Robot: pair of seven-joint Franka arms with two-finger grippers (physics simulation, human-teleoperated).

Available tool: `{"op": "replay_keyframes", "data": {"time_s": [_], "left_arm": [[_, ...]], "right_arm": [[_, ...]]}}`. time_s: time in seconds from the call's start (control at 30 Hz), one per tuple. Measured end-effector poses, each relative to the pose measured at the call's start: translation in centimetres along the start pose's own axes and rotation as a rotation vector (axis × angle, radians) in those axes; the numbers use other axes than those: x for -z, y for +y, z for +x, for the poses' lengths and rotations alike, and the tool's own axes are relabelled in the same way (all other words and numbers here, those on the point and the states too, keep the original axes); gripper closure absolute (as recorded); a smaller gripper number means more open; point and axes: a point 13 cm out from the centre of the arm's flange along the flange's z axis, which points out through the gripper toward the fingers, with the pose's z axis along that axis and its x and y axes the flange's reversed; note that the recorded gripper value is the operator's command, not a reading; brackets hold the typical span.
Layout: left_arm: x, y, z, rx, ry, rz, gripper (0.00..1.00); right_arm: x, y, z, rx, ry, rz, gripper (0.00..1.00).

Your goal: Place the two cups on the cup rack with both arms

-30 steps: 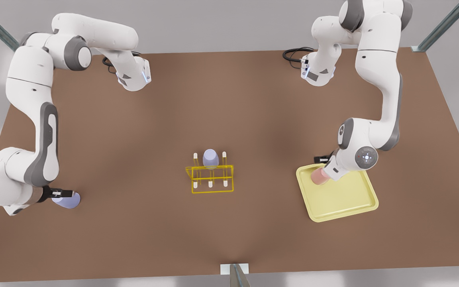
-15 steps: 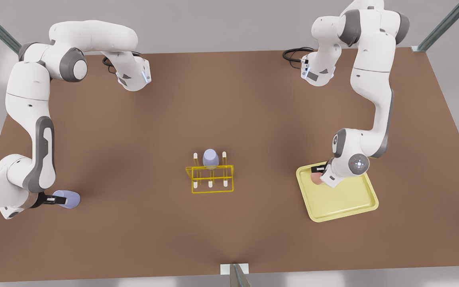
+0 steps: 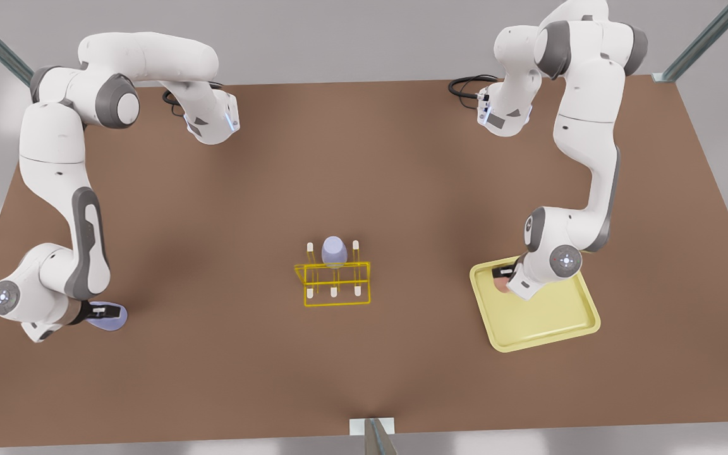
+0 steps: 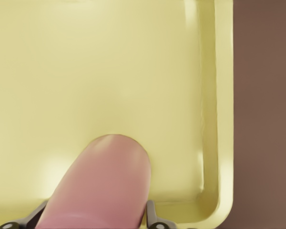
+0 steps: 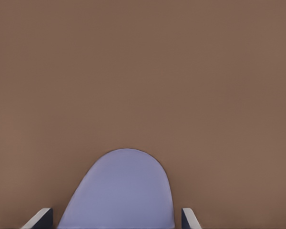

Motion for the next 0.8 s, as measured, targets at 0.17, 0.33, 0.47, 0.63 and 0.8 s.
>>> {"op": "replay_keyframes", "data": {"time_s": [0.17,0.33,0.47,0.63,0.8], "left_arm": [[0.5,-0.1,-0.4,0.005,-0.017,0.006,0.11],[0.7,-0.2,-0.7,0.007,-0.027,0.010,0.15],[0.9,-0.2,-0.9,0.007,-0.033,0.009,0.16],[1.6,-0.4,-1.5,0.008,-0.050,0.013,0.17],[4.4,-1.0,-3.2,0.008,-0.073,0.021,0.16]], "right_arm": [[-0.3,0.2,0.1,0.012,-0.002,0.000,0.06],[-0.3,0.1,-0.1,0.022,-0.007,-0.003,0.22],[-0.2,0.1,-0.1,0.028,-0.011,-0.006,0.22],[0.6,0.8,-0.7,0.042,-0.025,-0.011,0.22],[3.0,3.7,-2.1,0.078,-0.060,-0.040,0.22]]}}
